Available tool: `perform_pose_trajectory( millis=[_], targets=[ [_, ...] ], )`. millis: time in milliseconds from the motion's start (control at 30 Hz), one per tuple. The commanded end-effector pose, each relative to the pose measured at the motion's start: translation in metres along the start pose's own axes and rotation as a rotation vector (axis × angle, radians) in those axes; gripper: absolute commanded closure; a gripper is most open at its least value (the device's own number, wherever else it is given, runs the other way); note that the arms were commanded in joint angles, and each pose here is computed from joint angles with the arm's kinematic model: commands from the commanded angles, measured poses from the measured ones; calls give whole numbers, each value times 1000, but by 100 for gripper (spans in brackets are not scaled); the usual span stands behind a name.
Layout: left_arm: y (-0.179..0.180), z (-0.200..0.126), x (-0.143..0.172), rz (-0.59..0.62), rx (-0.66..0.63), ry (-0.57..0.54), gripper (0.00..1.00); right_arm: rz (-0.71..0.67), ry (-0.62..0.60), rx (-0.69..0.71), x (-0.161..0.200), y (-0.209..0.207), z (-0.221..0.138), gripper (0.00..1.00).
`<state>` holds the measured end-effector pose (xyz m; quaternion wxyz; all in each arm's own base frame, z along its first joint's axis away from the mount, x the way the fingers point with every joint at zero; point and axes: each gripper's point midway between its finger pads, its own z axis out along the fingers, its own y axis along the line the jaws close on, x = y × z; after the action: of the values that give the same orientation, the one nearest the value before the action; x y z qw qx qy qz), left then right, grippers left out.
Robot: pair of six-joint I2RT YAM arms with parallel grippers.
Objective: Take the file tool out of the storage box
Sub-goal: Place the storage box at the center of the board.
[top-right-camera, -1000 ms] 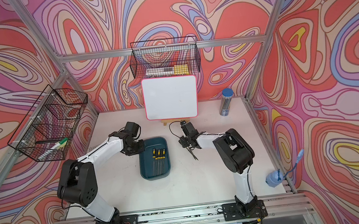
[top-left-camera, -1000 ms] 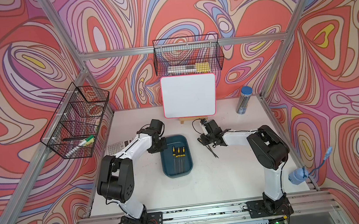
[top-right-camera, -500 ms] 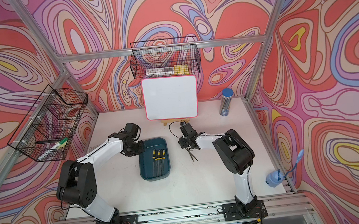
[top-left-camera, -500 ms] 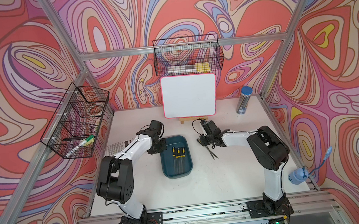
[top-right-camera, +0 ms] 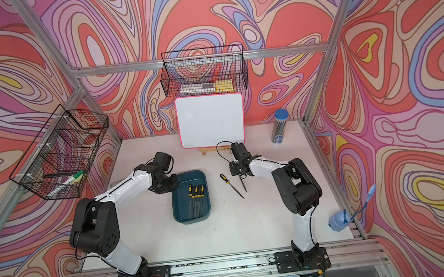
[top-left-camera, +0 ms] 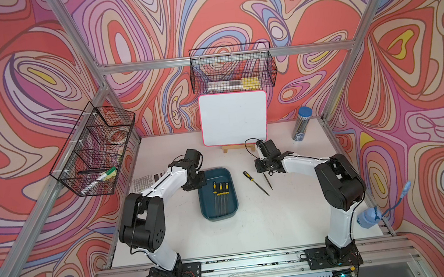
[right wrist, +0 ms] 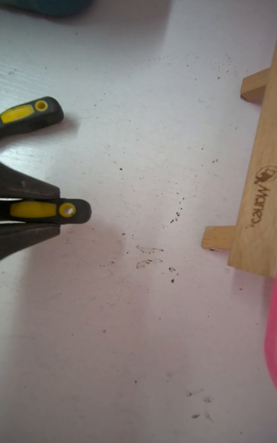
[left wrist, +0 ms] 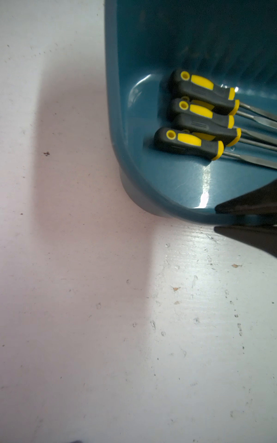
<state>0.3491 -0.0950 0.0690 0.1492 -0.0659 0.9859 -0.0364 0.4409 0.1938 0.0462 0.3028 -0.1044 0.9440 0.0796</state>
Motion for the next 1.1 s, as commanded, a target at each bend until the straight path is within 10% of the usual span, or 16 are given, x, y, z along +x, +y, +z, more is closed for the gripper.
perform_pose_trajectory(
  millis=[0,733,1067],
  targets=[
    [4,-6,0,5,-1,-17,88,-10,38,21,15,-5,9,83],
    [-9,-21,-11,-6,77,-79,68,28,-41,15,-1,-1,-7,47],
    [-9,-27,-14,-11,83,-103,67,-44,-79,-128,-14,69,-19,50]
  ],
)
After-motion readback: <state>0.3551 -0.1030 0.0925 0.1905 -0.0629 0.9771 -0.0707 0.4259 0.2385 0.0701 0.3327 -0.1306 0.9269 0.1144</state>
